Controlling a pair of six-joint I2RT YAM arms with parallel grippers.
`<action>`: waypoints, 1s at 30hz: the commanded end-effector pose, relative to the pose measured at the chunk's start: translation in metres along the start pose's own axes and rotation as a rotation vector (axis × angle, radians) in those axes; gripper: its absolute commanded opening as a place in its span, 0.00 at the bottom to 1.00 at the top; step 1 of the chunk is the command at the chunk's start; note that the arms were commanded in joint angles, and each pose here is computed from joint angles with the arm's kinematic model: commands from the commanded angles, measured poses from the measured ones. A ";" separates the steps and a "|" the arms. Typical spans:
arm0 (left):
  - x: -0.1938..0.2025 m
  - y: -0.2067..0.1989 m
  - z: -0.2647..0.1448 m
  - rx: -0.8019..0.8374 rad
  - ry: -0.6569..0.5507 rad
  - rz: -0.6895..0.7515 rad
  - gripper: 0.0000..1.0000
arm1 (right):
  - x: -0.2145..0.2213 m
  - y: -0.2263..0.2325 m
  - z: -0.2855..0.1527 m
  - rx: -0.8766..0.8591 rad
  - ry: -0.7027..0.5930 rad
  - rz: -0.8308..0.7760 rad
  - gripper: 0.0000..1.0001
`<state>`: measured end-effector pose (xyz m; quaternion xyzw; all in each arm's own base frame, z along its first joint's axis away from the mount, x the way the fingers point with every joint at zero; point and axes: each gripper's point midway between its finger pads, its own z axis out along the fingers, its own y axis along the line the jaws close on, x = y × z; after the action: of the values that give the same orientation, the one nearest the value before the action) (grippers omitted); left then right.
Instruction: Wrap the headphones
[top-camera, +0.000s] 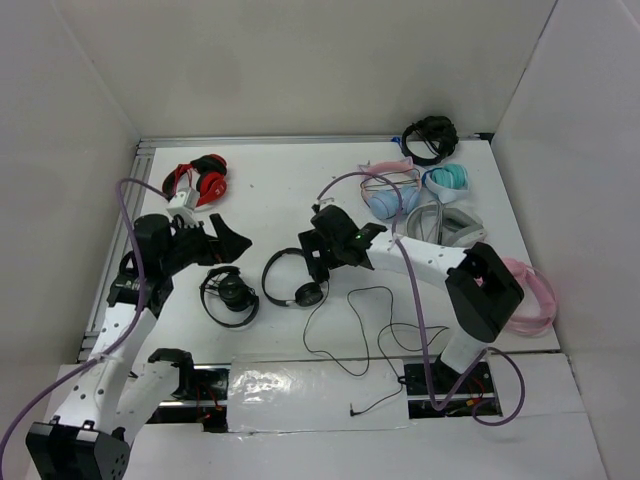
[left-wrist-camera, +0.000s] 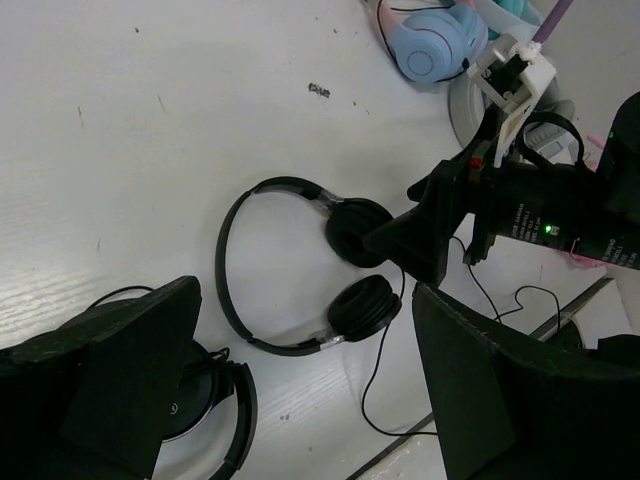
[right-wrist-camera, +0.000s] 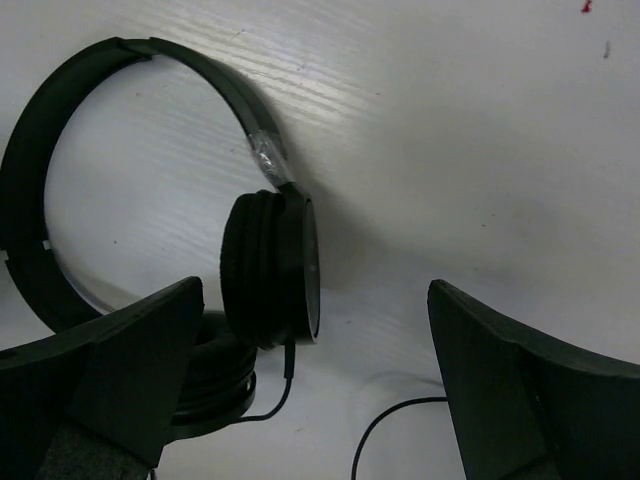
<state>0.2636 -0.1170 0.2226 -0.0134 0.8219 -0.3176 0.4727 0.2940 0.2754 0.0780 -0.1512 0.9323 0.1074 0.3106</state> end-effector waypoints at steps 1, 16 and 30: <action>0.001 -0.002 0.004 0.013 0.019 -0.007 1.00 | -0.020 0.018 0.001 -0.086 -0.053 0.003 1.00; 0.001 -0.010 0.015 0.068 0.101 0.004 0.99 | -0.004 0.014 0.025 -0.065 -0.014 -0.029 0.36; 0.032 -0.022 0.054 0.107 0.281 0.099 0.99 | -0.087 0.011 -0.103 -0.155 -0.385 -0.327 0.01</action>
<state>0.2697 -0.1684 0.1762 0.0716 0.8694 -0.3507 0.3407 0.2999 0.2736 0.1845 -0.2417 0.8498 0.1501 0.4437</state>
